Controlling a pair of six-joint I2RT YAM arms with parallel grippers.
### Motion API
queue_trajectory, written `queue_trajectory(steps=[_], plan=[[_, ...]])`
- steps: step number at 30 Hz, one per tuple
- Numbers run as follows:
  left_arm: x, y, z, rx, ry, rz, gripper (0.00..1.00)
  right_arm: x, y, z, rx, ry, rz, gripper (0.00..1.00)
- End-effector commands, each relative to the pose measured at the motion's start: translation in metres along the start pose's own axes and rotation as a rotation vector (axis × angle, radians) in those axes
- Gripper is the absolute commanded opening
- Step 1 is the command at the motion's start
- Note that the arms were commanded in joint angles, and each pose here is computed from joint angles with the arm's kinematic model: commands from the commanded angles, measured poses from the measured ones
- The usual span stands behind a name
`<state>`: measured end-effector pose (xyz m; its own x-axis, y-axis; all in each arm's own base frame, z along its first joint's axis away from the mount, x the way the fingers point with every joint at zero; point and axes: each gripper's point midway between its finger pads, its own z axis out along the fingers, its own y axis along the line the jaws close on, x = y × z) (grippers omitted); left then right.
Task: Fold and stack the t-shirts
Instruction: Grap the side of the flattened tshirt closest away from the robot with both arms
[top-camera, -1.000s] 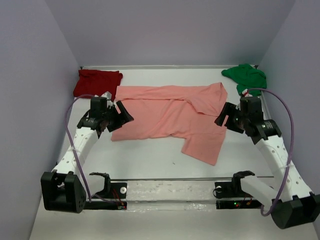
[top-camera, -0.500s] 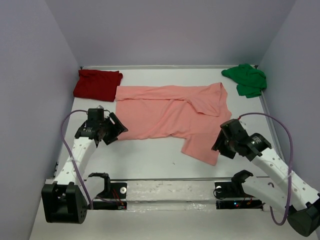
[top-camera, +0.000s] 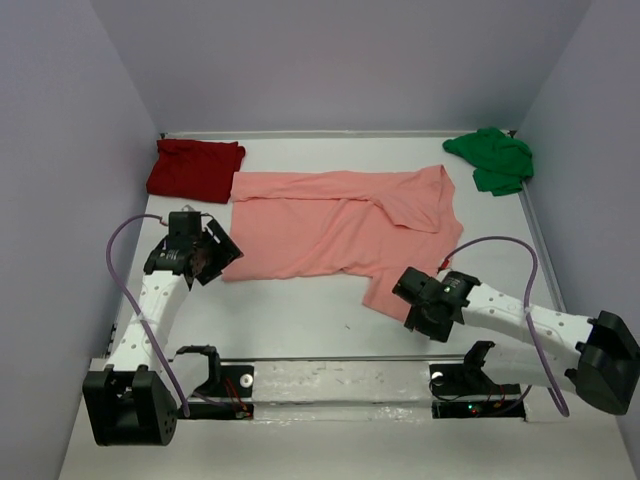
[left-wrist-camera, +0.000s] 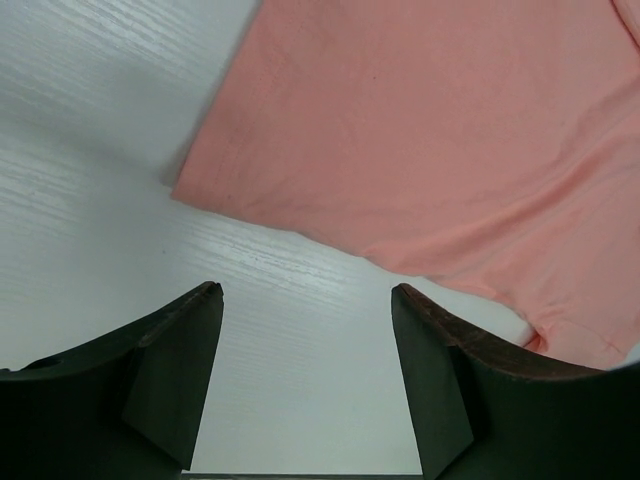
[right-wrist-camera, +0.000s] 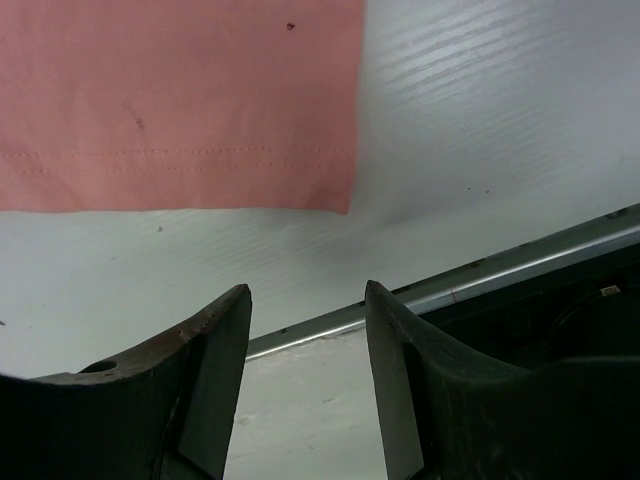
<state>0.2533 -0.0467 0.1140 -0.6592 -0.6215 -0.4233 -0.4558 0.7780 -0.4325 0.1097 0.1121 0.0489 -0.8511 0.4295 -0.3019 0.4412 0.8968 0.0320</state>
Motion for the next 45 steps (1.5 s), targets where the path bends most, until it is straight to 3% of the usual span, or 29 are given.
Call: queue_trajectory(steps=[1, 14, 38, 41, 43, 45], plan=[[-0.013, -0.007, -0.008, 0.029, -0.028, 0.031, 0.78, -0.006, 0.005, 0.012, 0.041, -0.068, 0.086, 0.55], [-0.01, -0.019, -0.009, 0.095, -0.001, 0.061, 0.77, -0.031, 0.007, 0.007, 0.06, -0.201, 0.096, 0.5], [-0.013, -0.02, -0.013, 0.121, 0.006, 0.059, 0.77, -0.023, -0.001, 0.026, 0.105, -0.141, 0.175, 0.39], [-0.016, -0.023, -0.015, 0.13, 0.003, 0.059, 0.77, -0.023, -0.001, 0.027, 0.104, -0.139, 0.188, 0.3], [-0.016, -0.025, -0.016, 0.134, 0.007, 0.06, 0.78, -0.021, 0.001, 0.028, 0.102, -0.127, 0.187, 0.18], [-0.015, -0.026, -0.017, 0.144, 0.012, 0.062, 0.77, -0.019, 0.004, 0.028, 0.095, -0.117, 0.183, 0.16]])
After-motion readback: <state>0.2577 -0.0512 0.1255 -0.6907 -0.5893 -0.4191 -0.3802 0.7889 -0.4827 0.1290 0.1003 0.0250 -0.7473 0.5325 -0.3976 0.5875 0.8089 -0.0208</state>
